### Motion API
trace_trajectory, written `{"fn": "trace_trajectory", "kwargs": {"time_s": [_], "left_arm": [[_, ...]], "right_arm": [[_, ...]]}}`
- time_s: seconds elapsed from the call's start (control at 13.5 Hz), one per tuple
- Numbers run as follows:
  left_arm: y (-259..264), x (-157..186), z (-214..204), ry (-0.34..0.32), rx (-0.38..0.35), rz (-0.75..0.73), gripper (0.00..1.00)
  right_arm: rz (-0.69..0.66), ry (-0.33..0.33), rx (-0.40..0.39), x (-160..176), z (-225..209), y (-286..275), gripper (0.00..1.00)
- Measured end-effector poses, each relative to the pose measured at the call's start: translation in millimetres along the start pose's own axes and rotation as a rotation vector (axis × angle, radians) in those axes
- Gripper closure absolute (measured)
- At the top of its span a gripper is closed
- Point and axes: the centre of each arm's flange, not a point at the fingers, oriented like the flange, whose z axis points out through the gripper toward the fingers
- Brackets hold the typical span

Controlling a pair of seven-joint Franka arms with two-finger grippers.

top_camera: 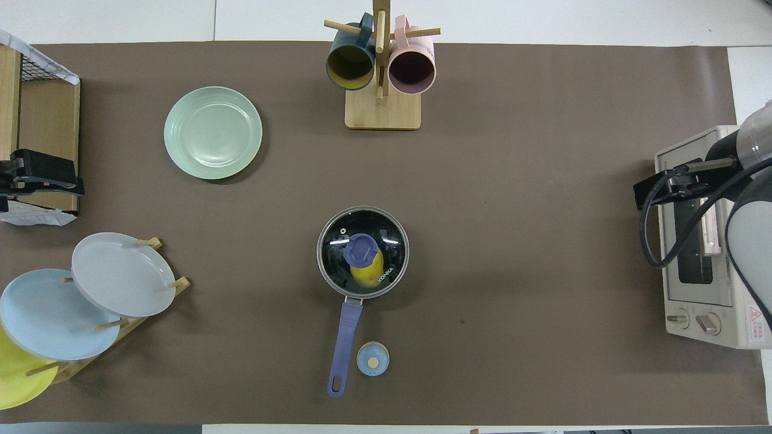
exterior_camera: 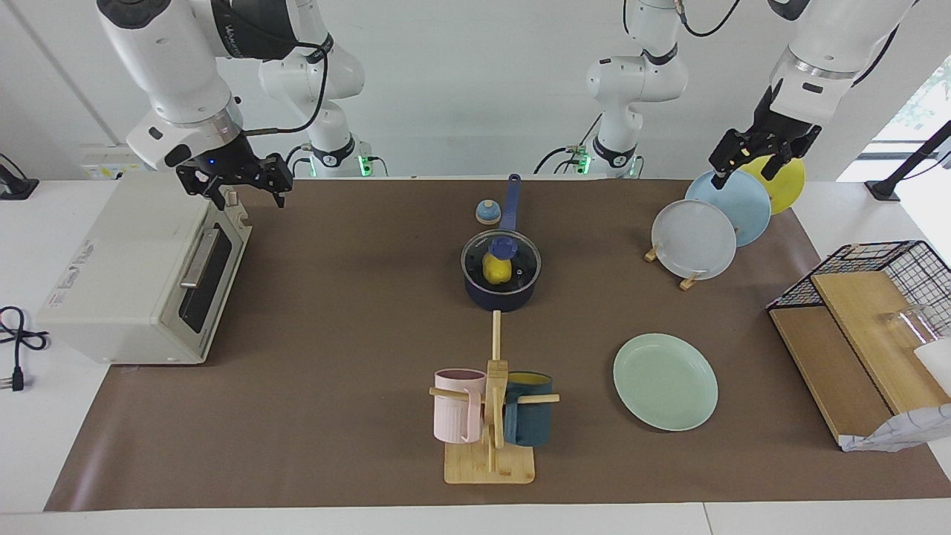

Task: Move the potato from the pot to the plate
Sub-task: 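Reach the right gripper over the saucepan toward the glass lid knob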

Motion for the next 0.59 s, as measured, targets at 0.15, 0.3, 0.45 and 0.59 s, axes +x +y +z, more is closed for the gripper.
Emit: {"fn": "trace_trajectory", "kwargs": {"time_s": [0.15, 0.3, 0.45, 0.59], "left_arm": [[-1.3, -3.3, 4.2, -0.01, 0.002, -0.001, 0.0], [-2.2, -7.3, 8.3, -0.02, 0.005, -0.002, 0.0], [-2.8, -10.1, 9.6, -0.024, 0.006, -0.002, 0.0], [-3.2, -11.0, 9.0, -0.023, 0.006, -0.003, 0.22]], "right_arm": [[-0.06, 0.014, 0.028, 2.3, 0.3, -30.4, 0.0], [-0.053, 0.027, 0.111, 6.4, 1.8, -99.1, 0.0], [-0.027, 0.021, 0.147, 14.9, 8.1, -172.7, 0.0], [-0.067, 0.049, 0.1, 24.4, 21.0, -251.1, 0.0]]}}
